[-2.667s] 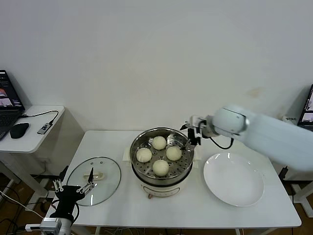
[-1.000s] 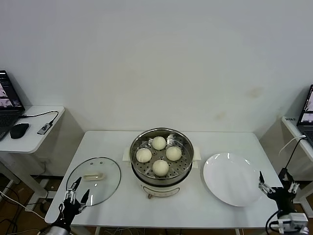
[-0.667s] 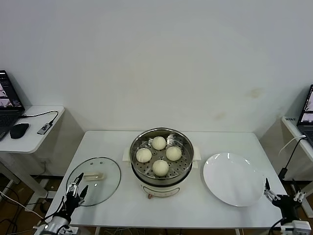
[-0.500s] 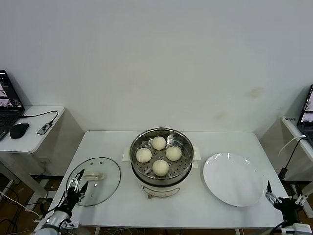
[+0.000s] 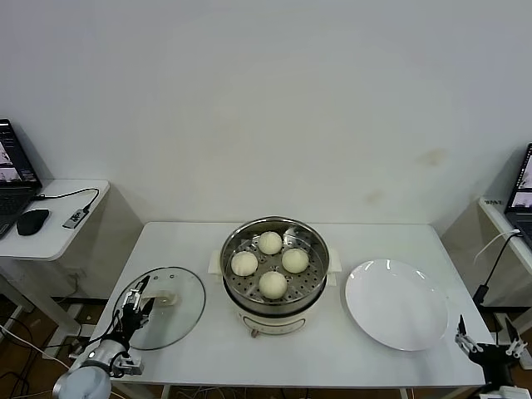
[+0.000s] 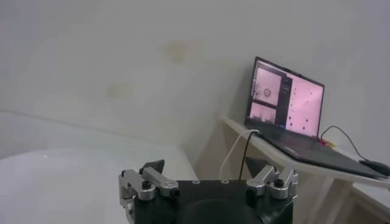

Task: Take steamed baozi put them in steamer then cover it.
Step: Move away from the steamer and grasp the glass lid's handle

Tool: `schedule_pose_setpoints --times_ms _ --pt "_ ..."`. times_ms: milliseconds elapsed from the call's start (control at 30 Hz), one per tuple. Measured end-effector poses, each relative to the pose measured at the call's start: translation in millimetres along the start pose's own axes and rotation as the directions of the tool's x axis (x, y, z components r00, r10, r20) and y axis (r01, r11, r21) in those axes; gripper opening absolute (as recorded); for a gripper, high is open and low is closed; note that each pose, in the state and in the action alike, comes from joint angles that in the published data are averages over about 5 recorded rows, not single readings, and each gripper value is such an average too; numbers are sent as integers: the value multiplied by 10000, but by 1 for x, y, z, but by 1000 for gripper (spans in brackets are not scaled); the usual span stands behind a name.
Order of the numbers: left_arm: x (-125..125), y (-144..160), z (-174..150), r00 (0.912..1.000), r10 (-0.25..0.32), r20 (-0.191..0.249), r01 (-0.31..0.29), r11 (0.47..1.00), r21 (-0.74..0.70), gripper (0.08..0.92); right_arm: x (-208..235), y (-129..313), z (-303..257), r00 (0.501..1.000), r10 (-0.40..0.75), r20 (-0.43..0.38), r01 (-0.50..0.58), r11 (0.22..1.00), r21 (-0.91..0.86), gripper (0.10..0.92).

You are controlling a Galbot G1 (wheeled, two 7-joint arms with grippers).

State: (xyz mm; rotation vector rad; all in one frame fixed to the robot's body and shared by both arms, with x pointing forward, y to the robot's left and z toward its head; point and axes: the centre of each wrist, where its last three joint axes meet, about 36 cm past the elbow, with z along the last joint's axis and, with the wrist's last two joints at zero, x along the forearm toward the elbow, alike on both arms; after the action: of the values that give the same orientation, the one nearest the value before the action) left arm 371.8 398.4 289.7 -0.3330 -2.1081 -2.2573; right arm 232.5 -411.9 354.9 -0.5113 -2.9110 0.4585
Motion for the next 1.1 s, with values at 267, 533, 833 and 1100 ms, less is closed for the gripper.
schedule_pose_setpoints --times_ms 267,533,833,1100 --pt "-15 -2 -1 10000 -6 -19 7 10000 96 823 -1 2 3 10000 9 -26 -9 10000 -9 823" --pt "-28 -6 3 9998 1 -204 3 9998 195 806 -1 2 6 10000 45 -52 -45 10000 1 823" --pt "-34 -15 7 9994 108 -336 -96 9993 350 567 -2 4 8 10000 38 -78 -38 10000 22 823" --pt "-36 -23 8 9994 63 -339 -42 9981 619 333 -1 7 10 10000 -37 -33 37 10000 30 823"
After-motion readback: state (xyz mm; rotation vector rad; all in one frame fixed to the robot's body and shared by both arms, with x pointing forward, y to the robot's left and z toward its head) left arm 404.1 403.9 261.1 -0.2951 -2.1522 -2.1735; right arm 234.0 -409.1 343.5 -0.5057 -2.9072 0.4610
